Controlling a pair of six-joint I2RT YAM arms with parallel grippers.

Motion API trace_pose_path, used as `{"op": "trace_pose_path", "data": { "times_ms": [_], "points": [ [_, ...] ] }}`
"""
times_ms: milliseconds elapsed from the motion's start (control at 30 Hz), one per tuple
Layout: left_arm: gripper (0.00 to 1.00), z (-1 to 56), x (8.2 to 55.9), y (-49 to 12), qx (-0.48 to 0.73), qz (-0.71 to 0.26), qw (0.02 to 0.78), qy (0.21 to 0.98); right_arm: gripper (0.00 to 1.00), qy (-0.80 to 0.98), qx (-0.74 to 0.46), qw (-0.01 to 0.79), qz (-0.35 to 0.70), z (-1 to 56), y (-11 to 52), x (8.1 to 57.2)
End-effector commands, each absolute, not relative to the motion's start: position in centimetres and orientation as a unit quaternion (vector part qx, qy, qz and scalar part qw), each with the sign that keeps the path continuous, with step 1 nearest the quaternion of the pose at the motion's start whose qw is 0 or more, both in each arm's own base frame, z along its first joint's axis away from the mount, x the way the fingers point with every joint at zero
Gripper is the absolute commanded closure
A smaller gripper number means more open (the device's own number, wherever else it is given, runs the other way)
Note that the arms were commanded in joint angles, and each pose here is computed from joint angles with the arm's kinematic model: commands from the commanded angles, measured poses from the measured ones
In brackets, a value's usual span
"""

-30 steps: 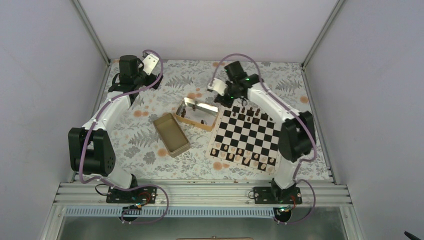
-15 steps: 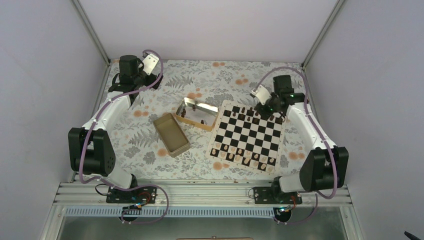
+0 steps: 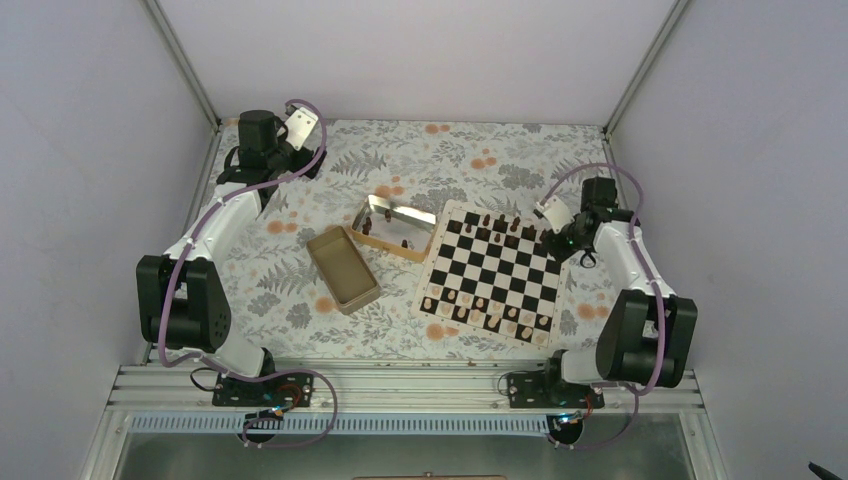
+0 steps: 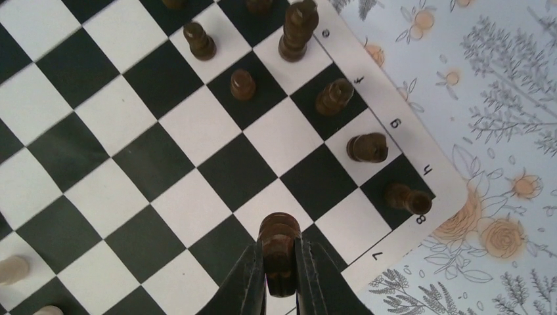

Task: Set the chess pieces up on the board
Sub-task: Place the chess piece on the chessboard.

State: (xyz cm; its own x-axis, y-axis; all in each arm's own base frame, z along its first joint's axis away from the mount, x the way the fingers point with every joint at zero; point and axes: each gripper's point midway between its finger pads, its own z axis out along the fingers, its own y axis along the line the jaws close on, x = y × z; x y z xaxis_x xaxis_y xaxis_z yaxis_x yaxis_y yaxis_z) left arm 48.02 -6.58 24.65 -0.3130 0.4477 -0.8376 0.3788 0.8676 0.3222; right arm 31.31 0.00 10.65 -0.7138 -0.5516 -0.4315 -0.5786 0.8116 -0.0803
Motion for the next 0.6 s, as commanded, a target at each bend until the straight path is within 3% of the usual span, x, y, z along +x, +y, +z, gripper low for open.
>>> {"op": "trace_pose_path", "data": {
  "times_ms": [0, 567],
  "points": [
    [0.0, 25.7, 48.1, -6.9, 0.258, 0.028, 0.542, 0.799, 0.9, 0.925, -0.31, 0.216, 0.033, 8.9, -0.7, 31.1],
    [0.0, 26.1, 48.0, -6.7, 0.255, 0.034, 0.544, 0.799, 0.89, 0.93, -0.294, 0.215, 0.044, 6.0, -1.9, 34.0]
  ]
}}
